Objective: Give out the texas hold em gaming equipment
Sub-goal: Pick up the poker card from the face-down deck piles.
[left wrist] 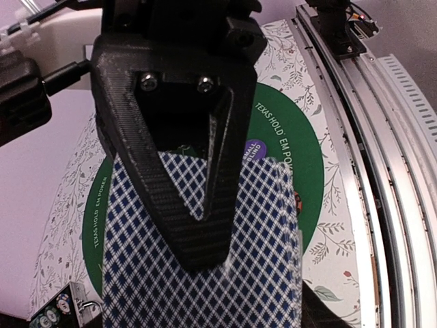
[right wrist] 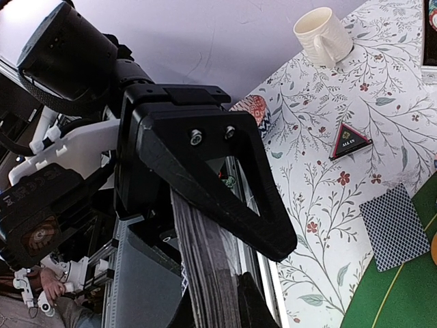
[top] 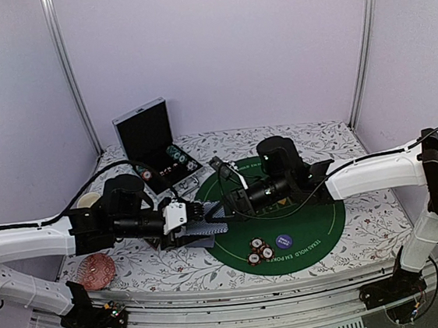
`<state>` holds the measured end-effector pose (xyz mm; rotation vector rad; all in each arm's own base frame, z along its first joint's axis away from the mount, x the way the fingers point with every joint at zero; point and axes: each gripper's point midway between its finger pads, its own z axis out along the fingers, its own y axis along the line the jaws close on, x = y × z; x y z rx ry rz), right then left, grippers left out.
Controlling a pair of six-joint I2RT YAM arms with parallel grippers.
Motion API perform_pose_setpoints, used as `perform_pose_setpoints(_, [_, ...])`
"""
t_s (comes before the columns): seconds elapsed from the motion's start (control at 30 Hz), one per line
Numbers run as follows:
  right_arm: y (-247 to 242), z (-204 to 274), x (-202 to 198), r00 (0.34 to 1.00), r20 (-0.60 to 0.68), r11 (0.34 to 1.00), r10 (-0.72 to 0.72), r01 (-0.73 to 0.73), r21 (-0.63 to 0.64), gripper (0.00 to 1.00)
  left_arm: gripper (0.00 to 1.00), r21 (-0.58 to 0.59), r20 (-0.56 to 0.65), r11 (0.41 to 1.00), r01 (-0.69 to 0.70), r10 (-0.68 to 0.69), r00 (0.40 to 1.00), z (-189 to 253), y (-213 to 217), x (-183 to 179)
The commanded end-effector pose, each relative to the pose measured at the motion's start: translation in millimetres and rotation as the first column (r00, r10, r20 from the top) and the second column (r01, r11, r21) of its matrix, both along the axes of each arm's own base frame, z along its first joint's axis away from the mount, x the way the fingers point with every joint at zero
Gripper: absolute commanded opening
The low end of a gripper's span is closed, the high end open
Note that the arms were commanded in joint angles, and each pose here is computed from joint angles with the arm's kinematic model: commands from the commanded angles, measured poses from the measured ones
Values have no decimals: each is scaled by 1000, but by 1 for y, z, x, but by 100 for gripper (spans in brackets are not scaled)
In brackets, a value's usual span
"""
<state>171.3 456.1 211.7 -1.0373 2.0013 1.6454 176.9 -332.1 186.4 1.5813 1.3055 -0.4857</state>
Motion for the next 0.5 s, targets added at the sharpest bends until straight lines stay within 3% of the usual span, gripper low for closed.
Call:
perform_pose_setpoints(0.0, [2,23,-3,1000,28,999,-1,0,38,12,47,-26,40,1000,9,-8,999,12,-4,-1])
perform_pose_setpoints(0.2, [-6,16,5,996,59,998,-60,61,-11,34,45,-39,47,999,12,-10,999,16,-3,-1])
perform_pose_setpoints(0.47, [-13,13,9,991,91,993,-99,104,-49,43,44,-43,45,999,16,-14,999,17,-3,-3])
